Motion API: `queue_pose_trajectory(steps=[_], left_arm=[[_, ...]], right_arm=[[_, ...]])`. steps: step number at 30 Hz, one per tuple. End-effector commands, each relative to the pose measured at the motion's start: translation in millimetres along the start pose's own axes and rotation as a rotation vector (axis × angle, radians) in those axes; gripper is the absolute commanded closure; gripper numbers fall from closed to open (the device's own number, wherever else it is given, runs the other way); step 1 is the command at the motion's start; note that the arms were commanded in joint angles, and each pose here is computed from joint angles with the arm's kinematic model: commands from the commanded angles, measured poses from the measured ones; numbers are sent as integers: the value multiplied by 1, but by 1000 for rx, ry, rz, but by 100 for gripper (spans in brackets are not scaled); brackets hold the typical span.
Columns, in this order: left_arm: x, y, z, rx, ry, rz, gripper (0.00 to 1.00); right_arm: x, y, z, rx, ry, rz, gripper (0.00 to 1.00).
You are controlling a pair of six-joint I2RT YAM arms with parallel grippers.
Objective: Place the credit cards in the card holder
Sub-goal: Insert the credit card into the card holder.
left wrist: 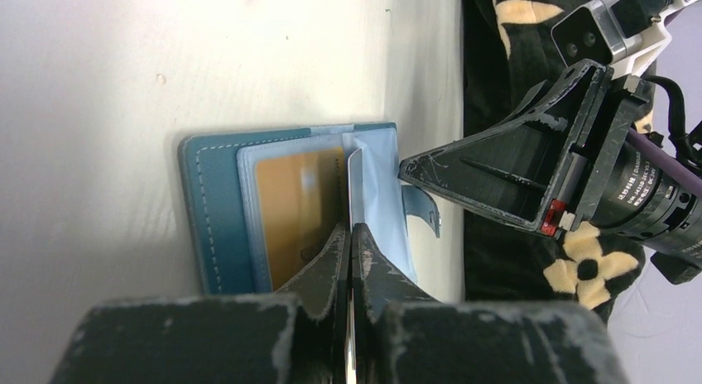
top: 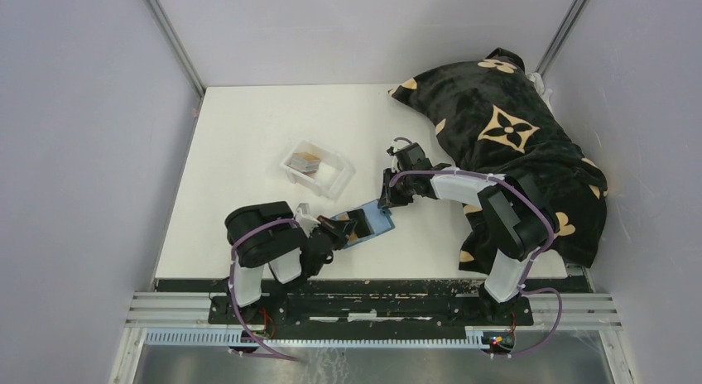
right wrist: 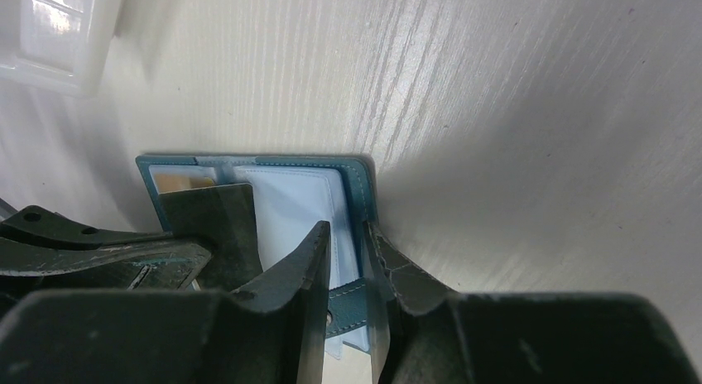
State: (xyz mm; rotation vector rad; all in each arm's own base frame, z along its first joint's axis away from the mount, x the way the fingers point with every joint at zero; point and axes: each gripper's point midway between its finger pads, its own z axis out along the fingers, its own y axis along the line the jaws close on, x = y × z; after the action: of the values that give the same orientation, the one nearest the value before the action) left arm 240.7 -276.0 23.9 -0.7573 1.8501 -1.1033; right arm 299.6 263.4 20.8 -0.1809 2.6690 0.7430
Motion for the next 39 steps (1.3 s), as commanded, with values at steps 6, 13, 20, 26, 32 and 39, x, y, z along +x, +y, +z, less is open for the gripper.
queue_pose_trajectory(steps=[6,13,20,26,32,39], left_arm=[[19,29,-19,-96,78,3,97],[24,26,-15,-109,70,4,97],[8,32,-14,-132,-11,13,97],[-4,30,-11,-126,-63,22,97],[-8,24,-3,-115,-84,23,97],[-4,21,4,-103,-83,6,97]], right_arm=[[4,-5,6,16,1,8,73],[4,-5,6,14,2,7,73],[7,-6,7,12,9,7,73],[7,-6,8,11,12,8,73],[7,-7,11,10,16,9,73],[9,-7,14,7,24,11,74]])
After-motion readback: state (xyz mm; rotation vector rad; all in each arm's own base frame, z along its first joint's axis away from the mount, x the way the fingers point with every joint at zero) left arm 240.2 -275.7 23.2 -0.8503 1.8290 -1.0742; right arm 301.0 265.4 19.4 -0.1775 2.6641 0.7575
